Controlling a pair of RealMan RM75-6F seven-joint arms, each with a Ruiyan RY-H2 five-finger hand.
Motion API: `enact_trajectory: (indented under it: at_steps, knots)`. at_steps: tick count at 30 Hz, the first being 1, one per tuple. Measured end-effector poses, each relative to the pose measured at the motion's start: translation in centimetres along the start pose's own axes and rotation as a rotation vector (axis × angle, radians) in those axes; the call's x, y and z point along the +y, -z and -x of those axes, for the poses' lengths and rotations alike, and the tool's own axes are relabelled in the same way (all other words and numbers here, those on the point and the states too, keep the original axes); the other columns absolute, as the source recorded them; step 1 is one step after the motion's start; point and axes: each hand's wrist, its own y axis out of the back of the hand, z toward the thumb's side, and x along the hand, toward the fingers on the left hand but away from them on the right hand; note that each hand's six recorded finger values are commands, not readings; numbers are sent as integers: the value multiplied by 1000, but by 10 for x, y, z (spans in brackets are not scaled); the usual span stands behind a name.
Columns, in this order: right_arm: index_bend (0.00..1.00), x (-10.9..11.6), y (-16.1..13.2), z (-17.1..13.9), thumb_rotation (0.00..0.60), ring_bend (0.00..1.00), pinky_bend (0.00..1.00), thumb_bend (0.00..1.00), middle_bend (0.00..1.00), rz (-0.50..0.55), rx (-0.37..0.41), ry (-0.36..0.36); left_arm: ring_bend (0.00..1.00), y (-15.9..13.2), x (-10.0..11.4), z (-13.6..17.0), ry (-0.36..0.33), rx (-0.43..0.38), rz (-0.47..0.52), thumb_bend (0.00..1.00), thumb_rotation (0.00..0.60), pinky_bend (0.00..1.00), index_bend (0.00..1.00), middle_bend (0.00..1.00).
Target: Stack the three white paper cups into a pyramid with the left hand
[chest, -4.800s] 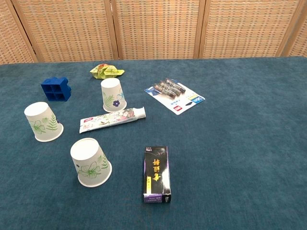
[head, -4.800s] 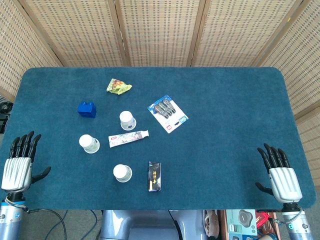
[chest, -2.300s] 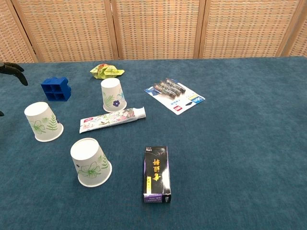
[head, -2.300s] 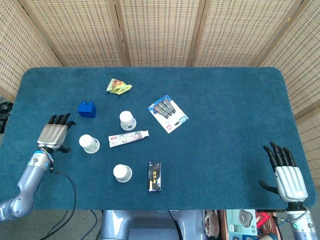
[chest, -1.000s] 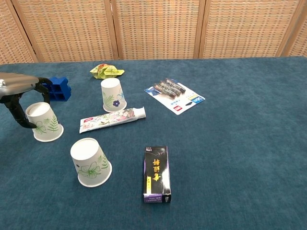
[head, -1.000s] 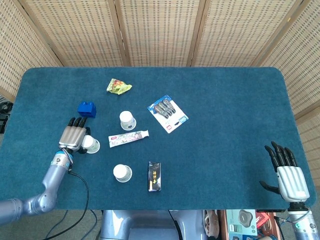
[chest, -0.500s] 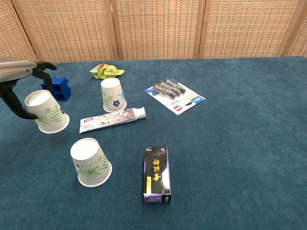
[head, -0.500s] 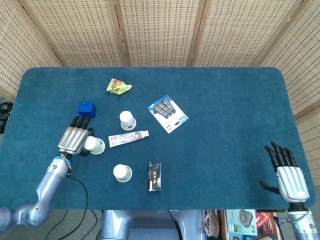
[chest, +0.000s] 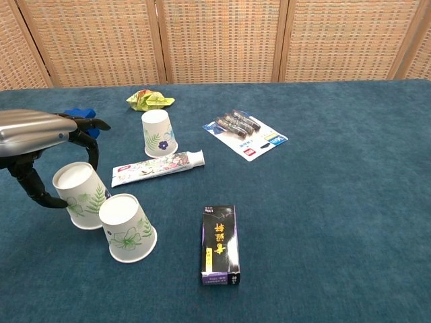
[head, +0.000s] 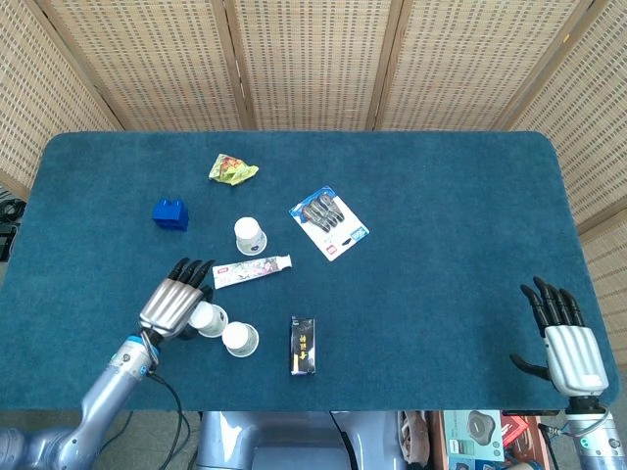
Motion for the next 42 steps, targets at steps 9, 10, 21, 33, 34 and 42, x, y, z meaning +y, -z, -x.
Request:
enact_trajectory:
  at_steps: [9, 10, 21, 33, 34, 42]
  knots:
    - [0, 1, 0, 0, 600, 0, 0, 91, 0, 0, -1, 4, 0, -9, -7, 3, 18, -19, -11, 203, 600, 0, 417, 0]
    - [0, 1, 0, 0, 600, 0, 0, 91, 0, 0, -1, 4, 0, -9, -7, 3, 20, -19, -12, 203, 600, 0, 417, 0]
    - [0, 1, -1, 0, 600, 0, 0, 91, 0, -1, 2, 4, 0, -7, -8, 9, 40, -11, -32, 202, 600, 0, 417, 0]
    - [0, 1, 0, 0, 600, 0, 0, 91, 0, -2, 2, 6, 0, -7, -19, 7, 77, -8, -43, 203, 600, 0, 416, 0]
    - [0, 1, 0, 0, 600, 0, 0, 91, 0, -1, 1, 7, 0, -7, -20, 7, 78, -7, -44, 203, 600, 0, 410, 0]
    - [0, 1, 0, 0, 600, 0, 0, 91, 0, -1, 1, 7, 0, -4, -23, 6, 72, 8, -57, 203, 600, 0, 212, 0]
